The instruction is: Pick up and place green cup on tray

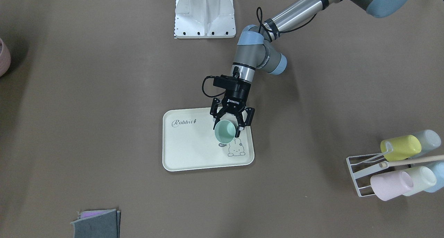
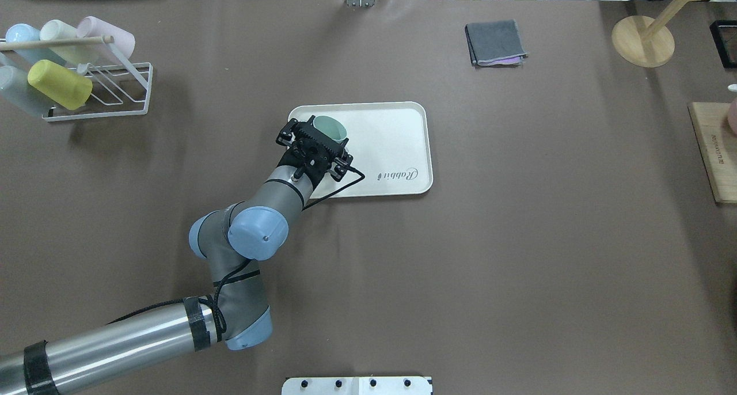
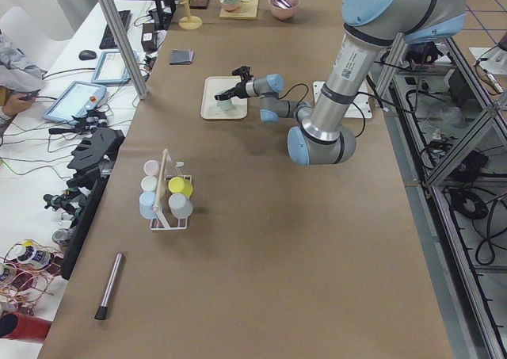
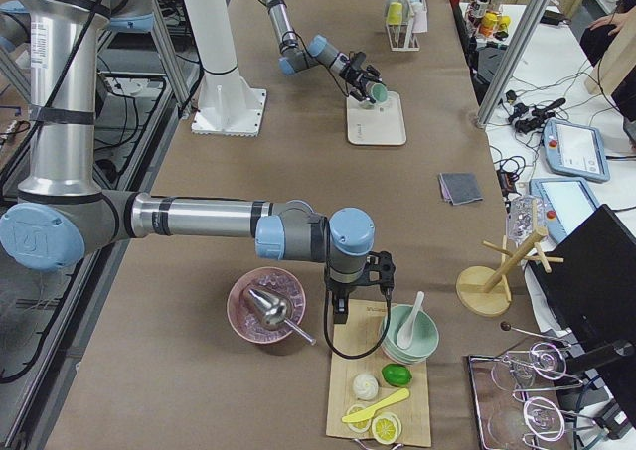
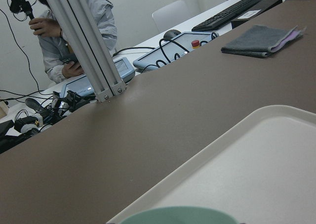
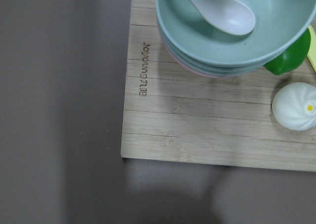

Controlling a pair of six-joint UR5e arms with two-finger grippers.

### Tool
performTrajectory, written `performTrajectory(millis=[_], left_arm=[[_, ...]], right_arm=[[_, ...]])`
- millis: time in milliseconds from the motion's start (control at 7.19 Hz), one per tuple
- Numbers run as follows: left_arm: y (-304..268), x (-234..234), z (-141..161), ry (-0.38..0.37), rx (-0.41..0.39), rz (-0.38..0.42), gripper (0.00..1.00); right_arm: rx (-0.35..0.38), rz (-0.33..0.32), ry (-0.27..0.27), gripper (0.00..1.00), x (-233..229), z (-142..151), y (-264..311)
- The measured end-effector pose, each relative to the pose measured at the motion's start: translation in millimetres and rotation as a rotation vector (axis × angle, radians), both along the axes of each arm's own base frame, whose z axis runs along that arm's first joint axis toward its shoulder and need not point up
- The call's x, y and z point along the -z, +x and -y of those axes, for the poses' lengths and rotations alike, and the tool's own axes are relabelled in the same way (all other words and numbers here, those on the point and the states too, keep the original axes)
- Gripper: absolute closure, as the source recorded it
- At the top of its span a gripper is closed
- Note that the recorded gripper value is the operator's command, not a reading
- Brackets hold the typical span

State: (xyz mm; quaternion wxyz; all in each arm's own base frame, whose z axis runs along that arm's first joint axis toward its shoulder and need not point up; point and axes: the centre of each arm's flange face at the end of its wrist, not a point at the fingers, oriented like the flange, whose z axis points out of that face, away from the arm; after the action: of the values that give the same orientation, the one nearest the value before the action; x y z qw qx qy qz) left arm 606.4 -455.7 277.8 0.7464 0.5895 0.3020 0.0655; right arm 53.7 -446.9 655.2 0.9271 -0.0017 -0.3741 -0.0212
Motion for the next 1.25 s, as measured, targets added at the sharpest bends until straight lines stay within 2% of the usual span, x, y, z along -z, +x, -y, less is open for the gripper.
performTrajectory(millis=[973,1251], left_arm=[[15,45,-15,0.005,-0.015,-0.097,0.17],[23,47,-18,-0.001,-0.013,-0.102,0.17]], right_arm=[[-0.008,0.0,0.0,0.0,0,0,4],[-0.01,0.0,0.0,0.0,0,-1,4]])
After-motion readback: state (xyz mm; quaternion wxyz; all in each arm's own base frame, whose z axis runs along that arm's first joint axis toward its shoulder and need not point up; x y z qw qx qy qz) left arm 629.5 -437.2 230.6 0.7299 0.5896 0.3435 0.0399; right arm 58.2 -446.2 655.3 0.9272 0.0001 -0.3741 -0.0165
